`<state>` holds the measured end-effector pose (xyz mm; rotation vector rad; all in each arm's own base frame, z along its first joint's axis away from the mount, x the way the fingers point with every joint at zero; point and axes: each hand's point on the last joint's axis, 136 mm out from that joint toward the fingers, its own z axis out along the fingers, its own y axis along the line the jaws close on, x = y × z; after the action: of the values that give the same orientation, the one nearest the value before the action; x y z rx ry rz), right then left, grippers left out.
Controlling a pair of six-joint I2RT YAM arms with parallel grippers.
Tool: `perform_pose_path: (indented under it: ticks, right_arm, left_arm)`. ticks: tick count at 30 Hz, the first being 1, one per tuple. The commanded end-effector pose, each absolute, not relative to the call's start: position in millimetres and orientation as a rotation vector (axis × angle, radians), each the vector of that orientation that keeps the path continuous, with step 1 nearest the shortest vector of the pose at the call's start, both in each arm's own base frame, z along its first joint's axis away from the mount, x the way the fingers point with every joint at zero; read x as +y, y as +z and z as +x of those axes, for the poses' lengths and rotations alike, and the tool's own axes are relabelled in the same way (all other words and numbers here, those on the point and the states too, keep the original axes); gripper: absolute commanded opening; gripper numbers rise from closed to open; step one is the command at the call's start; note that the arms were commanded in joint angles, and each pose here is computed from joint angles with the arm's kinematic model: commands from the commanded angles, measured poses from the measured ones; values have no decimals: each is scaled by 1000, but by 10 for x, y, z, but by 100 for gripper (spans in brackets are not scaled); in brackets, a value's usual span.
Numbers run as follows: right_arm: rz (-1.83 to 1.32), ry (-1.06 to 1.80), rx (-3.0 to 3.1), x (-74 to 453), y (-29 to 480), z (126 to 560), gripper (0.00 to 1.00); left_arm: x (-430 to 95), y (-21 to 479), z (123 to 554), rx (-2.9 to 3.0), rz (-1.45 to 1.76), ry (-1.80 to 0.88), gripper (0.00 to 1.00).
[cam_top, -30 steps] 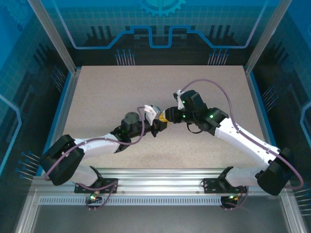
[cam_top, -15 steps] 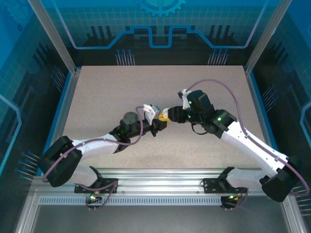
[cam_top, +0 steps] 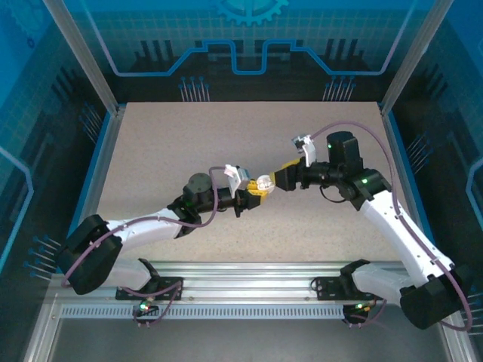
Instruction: Insert the wireless bluetooth earbuds into the charging case
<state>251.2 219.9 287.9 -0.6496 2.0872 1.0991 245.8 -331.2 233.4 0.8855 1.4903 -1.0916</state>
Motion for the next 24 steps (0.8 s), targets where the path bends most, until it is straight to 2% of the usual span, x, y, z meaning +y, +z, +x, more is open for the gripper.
perform_pose_path:
  ticks: [1,9,24]
  right_arm:
    - [-969,1235,1848,2259,3072,2136,76]
    - [-1201,1177,1688,2258,2987,1979,78]
    - [-1260,1244,1662,2324,2886,1951,75]
  left_arm:
    - [-3364,2674,2292,1343,976,-1132,18]
    - [-3355,2758,2196,1305,1013,-1153,18]
    - [-3371,2798,2170,1288,1026,-1165,18]
